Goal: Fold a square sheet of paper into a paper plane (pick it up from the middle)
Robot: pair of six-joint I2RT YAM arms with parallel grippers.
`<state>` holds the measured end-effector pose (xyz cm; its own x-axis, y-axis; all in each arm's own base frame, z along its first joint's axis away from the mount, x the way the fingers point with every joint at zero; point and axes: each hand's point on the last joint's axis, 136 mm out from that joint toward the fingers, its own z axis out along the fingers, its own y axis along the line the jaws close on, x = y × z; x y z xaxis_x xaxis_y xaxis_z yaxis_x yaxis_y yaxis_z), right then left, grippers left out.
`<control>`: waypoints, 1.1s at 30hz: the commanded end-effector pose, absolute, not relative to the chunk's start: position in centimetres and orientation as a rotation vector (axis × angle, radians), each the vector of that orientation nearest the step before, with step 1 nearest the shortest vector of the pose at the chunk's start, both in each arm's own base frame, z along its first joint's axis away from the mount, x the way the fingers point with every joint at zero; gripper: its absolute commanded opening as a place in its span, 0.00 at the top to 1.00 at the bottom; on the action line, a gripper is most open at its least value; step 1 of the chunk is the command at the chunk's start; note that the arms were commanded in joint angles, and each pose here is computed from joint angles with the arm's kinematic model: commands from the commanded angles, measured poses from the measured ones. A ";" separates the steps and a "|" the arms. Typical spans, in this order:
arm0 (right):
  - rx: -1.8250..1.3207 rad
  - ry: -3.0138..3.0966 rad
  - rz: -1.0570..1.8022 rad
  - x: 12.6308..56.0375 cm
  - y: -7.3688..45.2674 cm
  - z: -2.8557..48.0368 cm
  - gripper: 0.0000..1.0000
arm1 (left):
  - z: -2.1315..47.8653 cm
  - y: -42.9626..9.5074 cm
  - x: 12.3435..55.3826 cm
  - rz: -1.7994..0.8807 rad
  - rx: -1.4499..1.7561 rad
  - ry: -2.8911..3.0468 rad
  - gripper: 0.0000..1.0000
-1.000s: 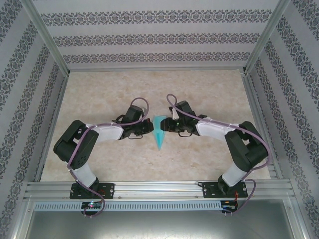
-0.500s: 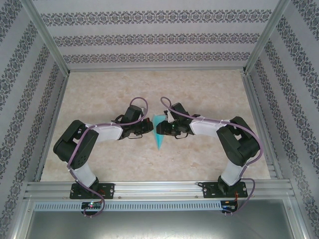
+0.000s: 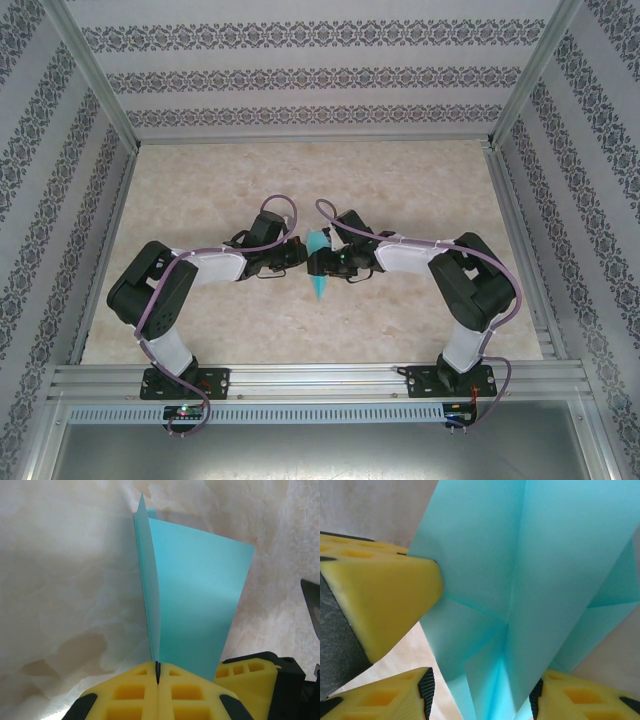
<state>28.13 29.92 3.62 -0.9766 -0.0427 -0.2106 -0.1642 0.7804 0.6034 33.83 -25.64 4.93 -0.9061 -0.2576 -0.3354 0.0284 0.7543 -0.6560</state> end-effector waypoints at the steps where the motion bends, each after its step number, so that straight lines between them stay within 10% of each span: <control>1: -0.161 2.759 0.952 28.5 30.0 4.4 0.44 | 5.0 -25.2 34.1 -0.968 -0.192 2.523 0.97; 17: -0.289 2.764 0.826 30.1 29.2 3.4 0.31 | 5.1 -25.4 34.1 -0.982 -0.182 2.527 0.97; 33: -0.205 2.809 0.923 28.6 30.0 3.6 0.55 | 5.3 -25.7 34.1 -1.009 -0.185 2.516 0.97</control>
<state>28.89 29.94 3.61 -0.9715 -0.0798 -0.2232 -0.1983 0.7896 0.5807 33.84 -25.56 4.95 -0.9072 -0.2615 -0.3295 0.0256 0.7475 -0.6638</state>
